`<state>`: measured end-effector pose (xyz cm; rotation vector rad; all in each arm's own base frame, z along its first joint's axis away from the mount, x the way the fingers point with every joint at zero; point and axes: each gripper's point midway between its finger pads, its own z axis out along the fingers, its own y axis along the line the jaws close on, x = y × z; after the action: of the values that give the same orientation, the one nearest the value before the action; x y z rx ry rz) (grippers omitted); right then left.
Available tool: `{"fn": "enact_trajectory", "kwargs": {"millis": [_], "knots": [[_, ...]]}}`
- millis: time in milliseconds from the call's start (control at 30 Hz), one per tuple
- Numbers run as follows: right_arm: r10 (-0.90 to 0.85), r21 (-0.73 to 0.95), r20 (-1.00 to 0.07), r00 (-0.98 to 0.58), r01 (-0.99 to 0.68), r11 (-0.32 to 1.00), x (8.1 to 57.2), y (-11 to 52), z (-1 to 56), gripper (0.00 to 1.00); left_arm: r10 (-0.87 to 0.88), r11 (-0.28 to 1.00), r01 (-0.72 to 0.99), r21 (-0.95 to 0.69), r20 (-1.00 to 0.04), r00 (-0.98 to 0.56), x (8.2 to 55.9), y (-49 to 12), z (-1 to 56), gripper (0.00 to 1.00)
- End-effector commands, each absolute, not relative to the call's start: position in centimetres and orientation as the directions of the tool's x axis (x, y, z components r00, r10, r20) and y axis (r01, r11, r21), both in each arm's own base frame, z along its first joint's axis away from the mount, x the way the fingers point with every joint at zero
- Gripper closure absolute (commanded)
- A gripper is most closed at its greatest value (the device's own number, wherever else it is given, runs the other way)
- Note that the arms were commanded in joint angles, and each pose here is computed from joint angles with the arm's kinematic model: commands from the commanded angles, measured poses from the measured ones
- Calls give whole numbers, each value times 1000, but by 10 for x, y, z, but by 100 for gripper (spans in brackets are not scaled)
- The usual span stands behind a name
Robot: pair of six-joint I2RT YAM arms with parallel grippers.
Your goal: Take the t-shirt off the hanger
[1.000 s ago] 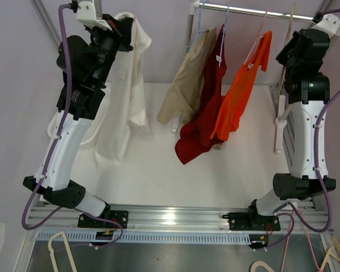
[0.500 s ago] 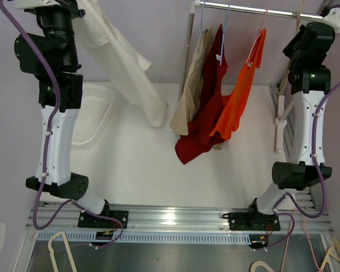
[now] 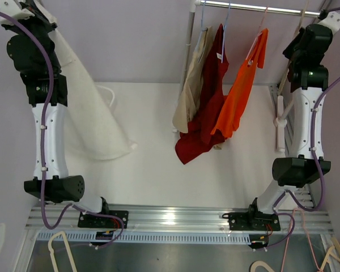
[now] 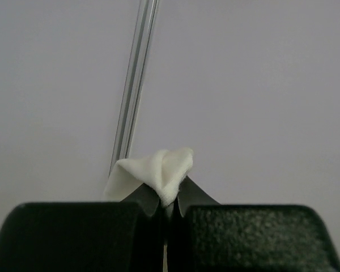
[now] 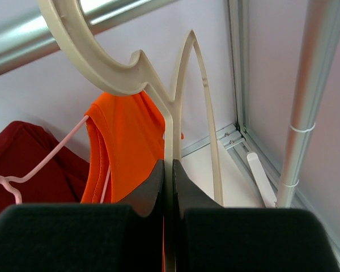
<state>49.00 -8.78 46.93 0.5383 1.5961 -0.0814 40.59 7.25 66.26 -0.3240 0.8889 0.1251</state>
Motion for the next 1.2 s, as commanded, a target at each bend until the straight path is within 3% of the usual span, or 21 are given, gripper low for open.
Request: {"fn": "enact_trajectory", "kwargs": {"millis": [0,433,567,667,1033,1067,1167], "knots": [[303,287,-953,13,364,886,492,-85,468,100,-74,941,-191,-280,-719,691,396,79,674,99],[330,265,-939,-99,404,876,485,-85,407,100,-100,922,-244,-300,-795,598,451,92,607,99],[338,262,-933,-125,411,873,480,-84,395,100,-118,909,-282,-308,-837,534,466,97,564,99],[352,265,-925,-140,424,866,475,-84,387,94,-149,880,-336,-336,-867,475,470,105,524,99],[357,274,-924,-135,416,867,460,-80,391,93,-242,762,-603,-238,-967,76,488,128,344,99],[352,269,-927,-130,426,864,457,-83,394,78,-263,741,-636,-213,-965,16,483,130,330,99],[339,259,-934,-114,436,862,451,-85,402,59,-311,684,-712,-159,-947,-86,489,142,303,99]]}}
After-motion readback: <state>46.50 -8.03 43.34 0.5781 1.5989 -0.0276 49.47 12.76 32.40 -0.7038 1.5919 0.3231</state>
